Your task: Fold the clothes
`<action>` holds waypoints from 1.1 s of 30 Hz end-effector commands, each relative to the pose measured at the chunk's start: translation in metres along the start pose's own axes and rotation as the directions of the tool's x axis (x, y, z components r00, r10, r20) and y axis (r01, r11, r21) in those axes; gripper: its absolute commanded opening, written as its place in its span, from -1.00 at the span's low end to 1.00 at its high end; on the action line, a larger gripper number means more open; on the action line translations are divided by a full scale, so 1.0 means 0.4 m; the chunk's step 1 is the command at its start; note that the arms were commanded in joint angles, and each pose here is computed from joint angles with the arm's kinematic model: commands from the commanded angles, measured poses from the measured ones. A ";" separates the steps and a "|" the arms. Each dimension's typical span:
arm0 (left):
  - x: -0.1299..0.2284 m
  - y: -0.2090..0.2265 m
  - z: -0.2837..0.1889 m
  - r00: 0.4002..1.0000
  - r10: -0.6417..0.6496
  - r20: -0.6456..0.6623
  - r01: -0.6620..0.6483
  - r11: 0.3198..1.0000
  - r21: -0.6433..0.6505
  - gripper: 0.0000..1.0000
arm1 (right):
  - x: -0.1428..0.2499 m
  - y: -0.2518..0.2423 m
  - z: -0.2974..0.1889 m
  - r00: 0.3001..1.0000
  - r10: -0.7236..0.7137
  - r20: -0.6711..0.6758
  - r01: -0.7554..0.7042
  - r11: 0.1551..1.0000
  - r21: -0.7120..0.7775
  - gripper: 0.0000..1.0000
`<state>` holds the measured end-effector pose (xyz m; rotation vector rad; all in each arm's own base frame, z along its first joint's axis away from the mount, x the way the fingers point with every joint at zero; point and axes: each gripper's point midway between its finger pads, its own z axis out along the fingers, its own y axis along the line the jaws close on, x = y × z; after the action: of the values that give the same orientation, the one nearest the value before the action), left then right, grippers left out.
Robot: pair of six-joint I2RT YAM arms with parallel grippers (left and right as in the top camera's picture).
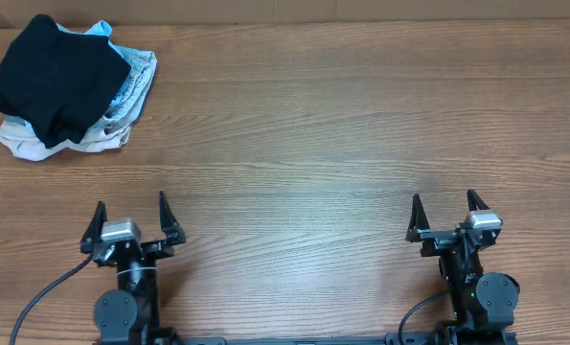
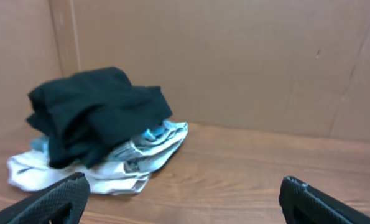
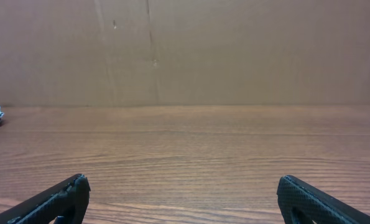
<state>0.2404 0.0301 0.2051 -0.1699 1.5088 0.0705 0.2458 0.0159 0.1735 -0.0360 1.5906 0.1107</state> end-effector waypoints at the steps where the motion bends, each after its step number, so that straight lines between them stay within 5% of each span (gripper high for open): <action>1: 0.072 -0.015 0.006 0.999 -0.019 -0.047 0.021 0.999 0.041 0.99 | 0.004 0.000 0.000 1.000 -0.004 0.004 0.004 1.000 -0.002 1.00; 5: 0.121 -0.012 0.002 0.992 -0.011 -0.127 0.016 0.999 0.036 1.00 | 0.004 0.000 0.000 1.000 -0.004 0.004 0.004 1.000 -0.002 1.00; 33: 0.120 -0.012 0.002 0.992 -0.011 -0.126 0.016 0.999 0.036 1.00 | 0.004 0.000 0.000 1.000 -0.004 0.004 0.004 1.000 -0.002 1.00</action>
<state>0.2453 0.0239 0.1566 -0.1560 1.6417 0.0368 0.2458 0.0157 0.1735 -0.0348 1.5906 0.1101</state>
